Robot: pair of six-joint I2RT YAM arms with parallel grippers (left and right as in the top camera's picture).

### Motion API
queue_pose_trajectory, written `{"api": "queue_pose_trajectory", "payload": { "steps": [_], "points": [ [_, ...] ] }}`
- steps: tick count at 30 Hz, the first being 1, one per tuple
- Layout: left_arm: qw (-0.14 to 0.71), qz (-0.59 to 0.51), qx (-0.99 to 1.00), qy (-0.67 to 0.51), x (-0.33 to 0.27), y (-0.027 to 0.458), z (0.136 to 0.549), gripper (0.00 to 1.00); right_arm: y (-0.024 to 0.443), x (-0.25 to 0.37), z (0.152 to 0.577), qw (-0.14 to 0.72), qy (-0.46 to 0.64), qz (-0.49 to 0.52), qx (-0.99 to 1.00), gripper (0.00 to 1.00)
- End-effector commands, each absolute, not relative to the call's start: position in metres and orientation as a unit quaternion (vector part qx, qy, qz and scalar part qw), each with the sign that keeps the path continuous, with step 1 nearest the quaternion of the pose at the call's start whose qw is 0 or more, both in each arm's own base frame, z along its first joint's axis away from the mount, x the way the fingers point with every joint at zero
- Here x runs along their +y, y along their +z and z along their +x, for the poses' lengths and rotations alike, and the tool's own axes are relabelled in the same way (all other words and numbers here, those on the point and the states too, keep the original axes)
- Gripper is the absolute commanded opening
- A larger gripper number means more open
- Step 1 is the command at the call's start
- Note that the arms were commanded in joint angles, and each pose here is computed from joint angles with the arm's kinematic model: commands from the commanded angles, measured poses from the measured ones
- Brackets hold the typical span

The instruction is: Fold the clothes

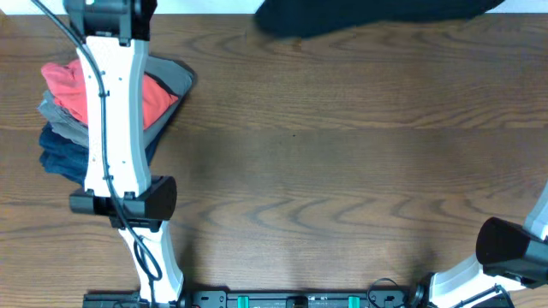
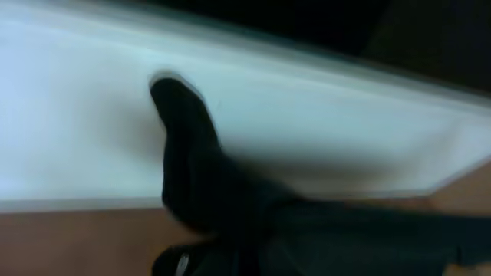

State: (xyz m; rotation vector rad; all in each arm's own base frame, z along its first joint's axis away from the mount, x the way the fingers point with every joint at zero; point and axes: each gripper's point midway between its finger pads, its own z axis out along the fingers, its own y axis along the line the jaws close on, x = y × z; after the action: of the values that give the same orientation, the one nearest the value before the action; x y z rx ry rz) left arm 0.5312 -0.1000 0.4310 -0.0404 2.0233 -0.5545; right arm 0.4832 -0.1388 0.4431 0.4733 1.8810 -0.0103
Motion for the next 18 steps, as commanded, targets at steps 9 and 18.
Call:
{"api": "queue_pose_trajectory", "payload": {
  "steps": [9, 18],
  "points": [
    [0.139, -0.051, 0.977, -0.154, -0.08, 0.257, 0.437, 0.06, 0.237, -0.194, 0.405, 0.232, -0.165, 0.293, 0.913, 0.01],
    [-0.147, -0.019, 0.983, -0.113, -0.096, 0.151, 0.337, 0.06, 0.144, -0.216, 0.31, 0.045, -0.202, 0.377, 0.903, 0.01]
  ]
}}
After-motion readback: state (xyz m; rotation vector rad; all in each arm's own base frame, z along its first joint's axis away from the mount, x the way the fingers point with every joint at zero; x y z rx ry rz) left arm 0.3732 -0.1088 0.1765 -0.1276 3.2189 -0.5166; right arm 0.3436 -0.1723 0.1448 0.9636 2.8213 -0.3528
